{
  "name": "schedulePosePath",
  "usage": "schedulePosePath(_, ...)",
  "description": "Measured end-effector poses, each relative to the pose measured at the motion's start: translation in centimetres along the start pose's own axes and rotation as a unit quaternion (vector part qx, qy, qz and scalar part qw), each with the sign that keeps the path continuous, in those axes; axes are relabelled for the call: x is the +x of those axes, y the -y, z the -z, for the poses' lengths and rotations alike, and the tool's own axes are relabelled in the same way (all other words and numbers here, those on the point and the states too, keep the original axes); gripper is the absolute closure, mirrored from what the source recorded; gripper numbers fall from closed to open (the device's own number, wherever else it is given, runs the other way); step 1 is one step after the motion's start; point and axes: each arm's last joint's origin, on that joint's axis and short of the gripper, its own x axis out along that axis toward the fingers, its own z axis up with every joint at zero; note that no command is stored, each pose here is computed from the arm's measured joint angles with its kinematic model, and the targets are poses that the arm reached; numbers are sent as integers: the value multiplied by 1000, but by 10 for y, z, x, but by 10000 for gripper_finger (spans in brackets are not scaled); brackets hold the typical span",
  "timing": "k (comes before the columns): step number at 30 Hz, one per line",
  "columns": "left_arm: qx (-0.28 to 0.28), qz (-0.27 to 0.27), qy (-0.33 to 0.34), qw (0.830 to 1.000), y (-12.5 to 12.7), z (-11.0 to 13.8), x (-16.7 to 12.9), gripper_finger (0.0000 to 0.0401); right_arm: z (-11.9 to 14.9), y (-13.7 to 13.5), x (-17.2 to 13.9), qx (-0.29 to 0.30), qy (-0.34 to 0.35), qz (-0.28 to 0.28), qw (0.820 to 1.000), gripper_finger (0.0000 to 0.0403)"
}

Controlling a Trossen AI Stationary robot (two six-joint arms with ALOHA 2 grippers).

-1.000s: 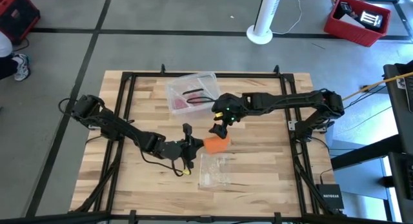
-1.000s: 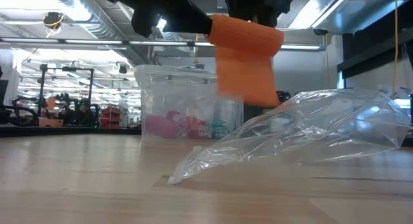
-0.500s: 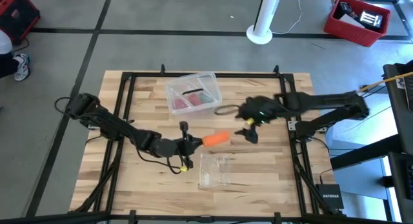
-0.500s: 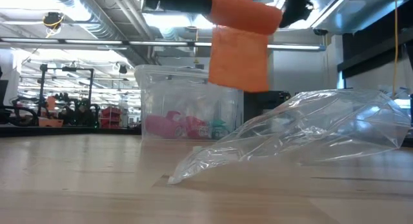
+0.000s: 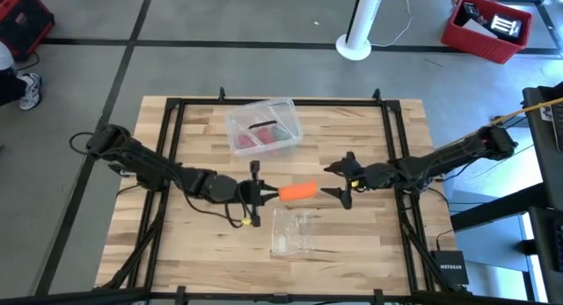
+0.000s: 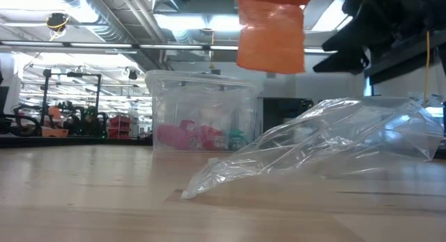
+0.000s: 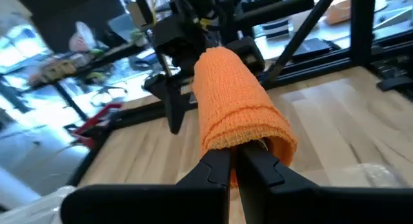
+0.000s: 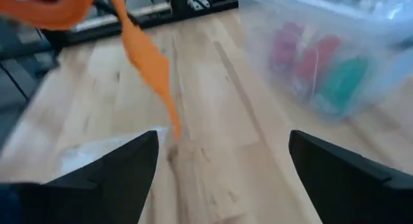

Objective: Roll bandage
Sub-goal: Roll the orange bandage

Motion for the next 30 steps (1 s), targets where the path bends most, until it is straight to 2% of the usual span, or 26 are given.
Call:
schedulePosePath(2, -12, 10, 2, 1000, -8, 0, 2, 397, 4, 0, 4, 24, 10, 0, 1000, 52)
schedulePosePath(6, -13, 7, -2, 1000, -17, 3, 6, 397, 8, -5, 12, 30, 23, -14, 999, 67)
schedulePosePath(10, -28, 20, 6, 999, -24, 3, 9, 397, 12, -15, 20, 9, 33, -41, 999, 106)
schedulePosePath(19, -39, 15, 26, 999, -25, -1, 9, 397, 18, -19, 38, -21, 57, -31, 998, 170)
schedulePosePath(25, -39, 15, 28, 999, -25, -1, 9, 397, 11, -20, 38, -50, 102, -14, 993, 188)
schedulePosePath(30, -39, 14, 32, 999, -26, -2, 9, 397, 10, -20, 38, -64, 103, -8, 993, 189)
